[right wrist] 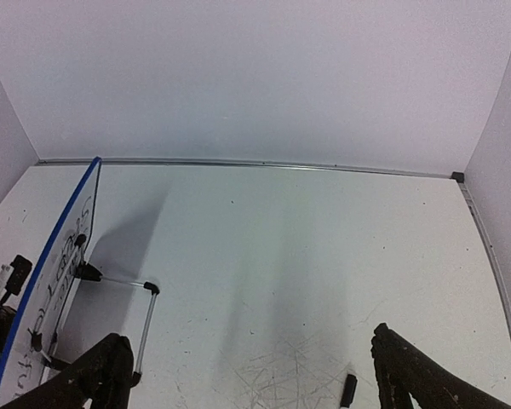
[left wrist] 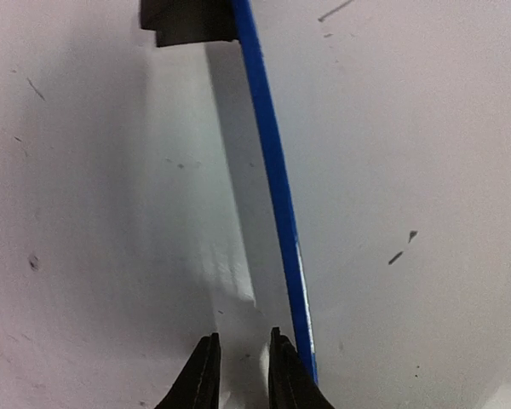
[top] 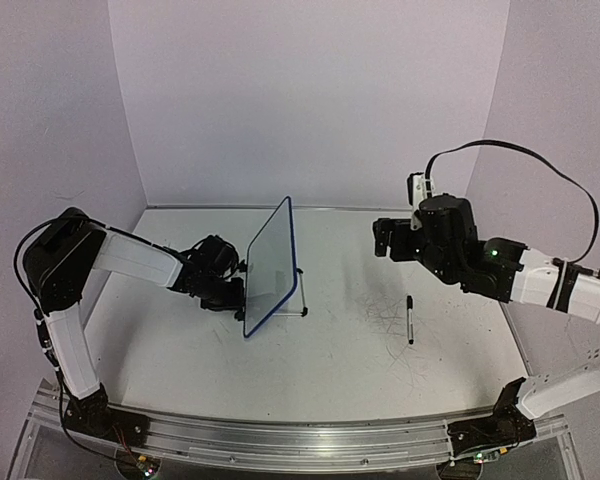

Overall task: Write a sentence on the whiteboard
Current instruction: Move the whiteboard to the center of the board.

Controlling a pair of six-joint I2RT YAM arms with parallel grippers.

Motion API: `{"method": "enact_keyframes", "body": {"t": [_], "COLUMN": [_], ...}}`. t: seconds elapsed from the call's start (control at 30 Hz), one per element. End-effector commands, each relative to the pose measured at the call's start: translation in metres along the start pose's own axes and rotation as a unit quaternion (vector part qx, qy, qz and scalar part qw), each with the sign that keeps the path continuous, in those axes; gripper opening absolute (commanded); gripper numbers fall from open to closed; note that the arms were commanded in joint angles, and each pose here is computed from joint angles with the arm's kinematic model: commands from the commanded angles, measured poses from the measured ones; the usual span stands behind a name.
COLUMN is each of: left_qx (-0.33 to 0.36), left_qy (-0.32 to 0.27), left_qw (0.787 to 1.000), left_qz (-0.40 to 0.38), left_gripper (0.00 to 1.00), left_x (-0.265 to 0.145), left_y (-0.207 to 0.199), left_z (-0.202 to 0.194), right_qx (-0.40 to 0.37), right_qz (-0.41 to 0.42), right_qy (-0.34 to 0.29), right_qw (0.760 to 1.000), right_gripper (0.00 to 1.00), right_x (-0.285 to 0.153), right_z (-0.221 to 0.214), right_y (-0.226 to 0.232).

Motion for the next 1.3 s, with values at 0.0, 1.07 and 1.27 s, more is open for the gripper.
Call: {"method": "enact_keyframes", "body": {"t": [0.0,1.07,1.27], "left_qx": [0.007,0.091,0.169], "left_qy": [0.078,-0.081,-0.129], "left_qw": [0.996,0.99,0.963], "left_qz": [-0.039,-0.065,-0.166], "left_gripper": [0.22,0.68,0.73], "left_x": [0.004,-0.087,-0.073], "left_y": [-0.03,-0.009,-0.016], "left_z": [-0.029,0.025,0.037], "right_qx": [0.024,0.017,0.054], "right_qz": [0.008,0.232,0.299], "right_qy": [-0.012,0.144,0.221], "right_qw": [1.0,0.962,0.926], "right_gripper": [0.98,0.98,0.96], "right_x": [-0.01,-0.022,-0.001], "right_z": [0.023,0.006,-0.041], "right_y": [-0.002,0.141,0.177]}}
Point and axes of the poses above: each gripper's point midway between its finger pads, its own x axis out along the fingers, its own y axis along the line the jaws close on, z = x × y, the point moved 7 cm from there along -x, back along the fingers, and after that the axes turned 7 degrees about x, right-handed, at the moved point
